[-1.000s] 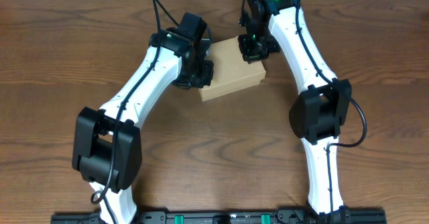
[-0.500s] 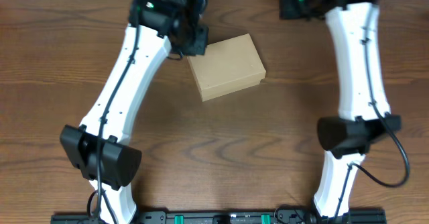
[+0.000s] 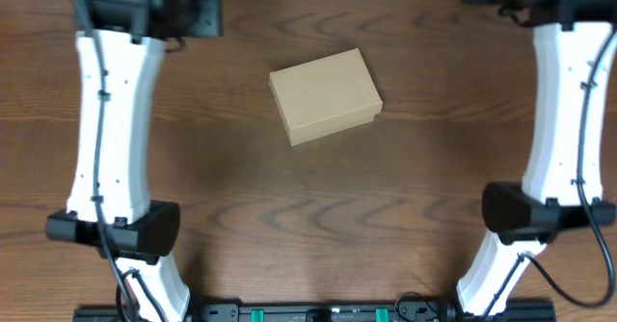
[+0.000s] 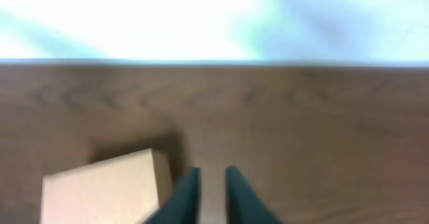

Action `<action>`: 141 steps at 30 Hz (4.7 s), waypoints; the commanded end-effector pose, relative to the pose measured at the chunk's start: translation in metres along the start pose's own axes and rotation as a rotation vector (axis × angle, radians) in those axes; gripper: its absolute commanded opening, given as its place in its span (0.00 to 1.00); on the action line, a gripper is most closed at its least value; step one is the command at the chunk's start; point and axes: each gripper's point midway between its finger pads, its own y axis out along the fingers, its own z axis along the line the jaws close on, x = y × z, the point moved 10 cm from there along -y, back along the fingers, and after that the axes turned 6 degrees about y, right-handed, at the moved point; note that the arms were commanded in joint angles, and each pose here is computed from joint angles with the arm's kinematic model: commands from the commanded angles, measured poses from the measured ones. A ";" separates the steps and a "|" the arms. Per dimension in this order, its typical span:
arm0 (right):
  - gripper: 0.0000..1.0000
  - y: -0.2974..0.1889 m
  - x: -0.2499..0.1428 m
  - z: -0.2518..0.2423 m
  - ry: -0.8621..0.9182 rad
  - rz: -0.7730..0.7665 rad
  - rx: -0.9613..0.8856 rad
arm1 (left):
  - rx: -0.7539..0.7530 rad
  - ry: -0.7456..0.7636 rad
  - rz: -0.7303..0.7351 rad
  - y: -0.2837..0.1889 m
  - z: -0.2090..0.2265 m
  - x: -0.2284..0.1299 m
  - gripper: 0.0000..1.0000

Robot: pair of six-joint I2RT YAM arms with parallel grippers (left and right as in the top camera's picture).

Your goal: Pack container

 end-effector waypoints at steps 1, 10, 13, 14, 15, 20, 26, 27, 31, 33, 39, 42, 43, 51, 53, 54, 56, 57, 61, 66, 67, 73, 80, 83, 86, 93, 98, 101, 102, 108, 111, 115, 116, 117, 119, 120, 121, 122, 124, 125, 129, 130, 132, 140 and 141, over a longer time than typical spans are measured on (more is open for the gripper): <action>0.40 -0.058 0.019 0.009 -0.076 -0.186 0.024 | 0.077 -0.031 -0.171 -0.052 0.027 0.008 0.76; 0.99 -0.109 0.041 0.018 -0.098 -0.422 0.055 | 0.176 -0.109 -0.430 -0.120 0.058 0.012 0.96; 0.99 -0.114 0.041 0.019 -0.099 -0.432 0.056 | 0.197 -0.115 -0.452 -0.130 0.059 0.010 0.96; 0.99 -0.114 0.041 0.019 -0.099 -0.430 0.056 | 0.197 -0.115 -0.452 -0.131 0.059 0.009 0.96; 0.99 -0.114 0.040 0.019 -0.099 -0.425 0.055 | 0.197 -0.115 -0.449 -0.131 0.059 0.008 0.96; 0.99 -0.110 0.032 0.017 -0.092 -0.361 0.047 | 0.193 -0.110 -0.384 -0.127 0.058 0.000 0.96; 0.99 -0.106 0.021 0.015 -0.085 -0.281 0.038 | 0.189 -0.102 -0.283 -0.121 0.057 -0.013 0.96; 0.99 -0.106 0.019 0.015 -0.084 -0.271 0.036 | 0.188 -0.101 -0.270 -0.121 0.056 -0.015 0.96; 0.99 -0.104 0.014 0.014 -0.080 -0.235 0.032 | 0.186 -0.098 -0.236 -0.120 0.056 -0.020 0.96; 0.99 -0.104 0.012 0.013 -0.078 -0.215 0.029 | 0.185 -0.097 -0.223 -0.119 0.056 -0.022 0.96; 0.99 -0.101 -0.001 0.011 -0.070 -0.131 0.018 | 0.185 -0.096 -0.212 -0.119 0.056 -0.023 0.96; 0.99 -0.101 -0.006 0.010 -0.066 -0.090 0.013 | 0.185 -0.096 -0.212 -0.119 0.056 -0.023 0.96; 0.99 -0.101 -0.008 0.010 -0.065 -0.082 0.012 | 0.185 -0.096 -0.212 -0.119 0.056 -0.023 0.96; 0.99 -0.101 -0.009 0.010 -0.063 -0.070 0.010 | 0.185 -0.096 -0.212 -0.119 0.056 -0.023 0.96; 0.99 -0.101 -0.009 0.010 -0.064 -0.070 0.010 | 0.185 -0.096 -0.212 -0.119 0.056 -0.023 0.96; 0.99 -0.101 -0.009 0.010 -0.064 -0.070 0.010 | 0.185 -0.096 -0.212 -0.119 0.056 -0.023 0.96; 0.99 -0.101 -0.009 0.010 -0.063 -0.070 0.010 | 0.185 -0.096 -0.212 -0.119 0.056 -0.023 0.96; 0.99 -0.101 -0.009 0.010 -0.063 -0.070 0.010 | 0.185 -0.096 -0.212 -0.119 0.056 -0.023 0.96; 0.99 -0.101 -0.009 0.010 -0.063 -0.070 0.010 | 0.185 -0.096 -0.212 -0.119 0.056 -0.023 0.96; 0.99 -0.101 -0.009 0.010 -0.063 -0.070 0.010 | 0.185 -0.096 -0.212 -0.119 0.056 -0.023 0.96; 0.99 -0.101 -0.010 0.009 -0.064 -0.069 0.008 | 0.185 -0.096 -0.212 -0.119 0.056 -0.023 0.96; 0.99 -0.117 -0.012 0.008 -0.065 -0.099 -0.022 | 0.185 -0.096 -0.212 -0.119 0.056 -0.023 0.96; 0.99 -0.129 -0.020 0.007 -0.074 -0.237 -0.017 | 0.185 -0.096 -0.212 -0.119 0.056 -0.023 0.96; 0.99 -0.131 -0.033 0.005 -0.078 -0.288 -0.009 | 0.185 -0.096 -0.212 -0.119 0.056 -0.023 0.96; 0.99 -0.132 -0.055 0.002 -0.080 -0.313 -0.006 | 0.185 -0.096 -0.212 -0.119 0.056 -0.023 0.96; 0.99 -0.135 -0.123 -0.009 -0.080 -0.323 -0.009 | 0.185 -0.096 -0.212 -0.119 0.056 -0.023 0.96; 0.99 -0.134 -0.176 -0.017 -0.081 -0.338 -0.007 | 0.185 -0.096 -0.212 -0.119 0.056 -0.023 0.96; 0.99 -0.131 -0.206 -0.024 -0.077 -0.353 -0.013 | 0.185 -0.096 -0.212 -0.119 0.056 -0.023 0.96; 0.99 -0.130 -0.212 -0.026 -0.076 -0.354 -0.016 | 0.185 -0.096 -0.212 -0.119 0.056 -0.023 0.96; 0.99 -0.117 -0.266 -0.038 -0.069 -0.377 -0.029 | 0.185 -0.096 -0.212 -0.119 0.056 -0.023 0.96; 0.99 -0.108 -0.292 -0.043 -0.070 -0.392 -0.027 | 0.185 -0.096 -0.212 -0.119 0.056 -0.023 0.96; 0.99 -0.094 -0.320 -0.048 -0.072 -0.416 -0.024 | 0.185 -0.096 -0.212 -0.119 0.056 -0.023 0.96; 0.99 -0.090 -0.325 -0.049 -0.072 -0.423 -0.022 | 0.185 -0.096 -0.212 -0.119 0.056 -0.023 0.96; 0.99 -0.086 -0.332 -0.051 -0.073 -0.430 -0.021 | 0.185 -0.096 -0.212 -0.119 0.056 -0.023 0.96; 0.99 -0.080 -0.342 -0.053 -0.070 -0.439 -0.017 | 0.185 -0.096 -0.212 -0.119 0.056 -0.023 0.96; 0.99 -0.078 -0.347 -0.054 -0.071 -0.443 -0.016 | 0.185 -0.096 -0.212 -0.119 0.056 -0.023 0.96; 0.99 -0.075 -0.351 -0.055 -0.068 -0.449 -0.014 | 0.185 -0.096 -0.212 -0.119 0.056 -0.023 0.96; 0.99 -0.073 -0.354 -0.055 -0.067 -0.452 -0.014 | 0.185 -0.096 -0.212 -0.119 0.056 -0.023 0.96; 0.99 -0.071 -0.359 -0.056 -0.068 -0.458 -0.013 | 0.185 -0.096 -0.212 -0.119 0.056 -0.023 0.96; 0.99 -0.070 -0.361 -0.057 -0.069 -0.464 -0.012 | 0.185 -0.096 -0.212 -0.119 0.056 -0.023 0.96; 0.99 -0.071 -0.367 -0.057 -0.073 -0.496 -0.009 | 0.185 -0.096 -0.212 -0.119 0.056 -0.023 0.96; 0.99 -0.071 -0.368 -0.058 -0.073 -0.505 -0.008 | 0.185 -0.096 -0.212 -0.119 0.056 -0.023 0.96; 0.99 -0.072 -0.369 -0.058 -0.075 -0.525 -0.006 | 0.185 -0.096 -0.212 -0.119 0.056 -0.023 0.96; 0.99 -0.068 -0.372 -0.058 -0.074 -0.511 -0.006 | 0.185 -0.096 -0.212 -0.119 0.056 -0.023 0.96; 0.99 -0.067 -0.373 -0.059 -0.073 -0.508 -0.006 | 0.185 -0.096 -0.212 -0.119 0.056 -0.023 0.96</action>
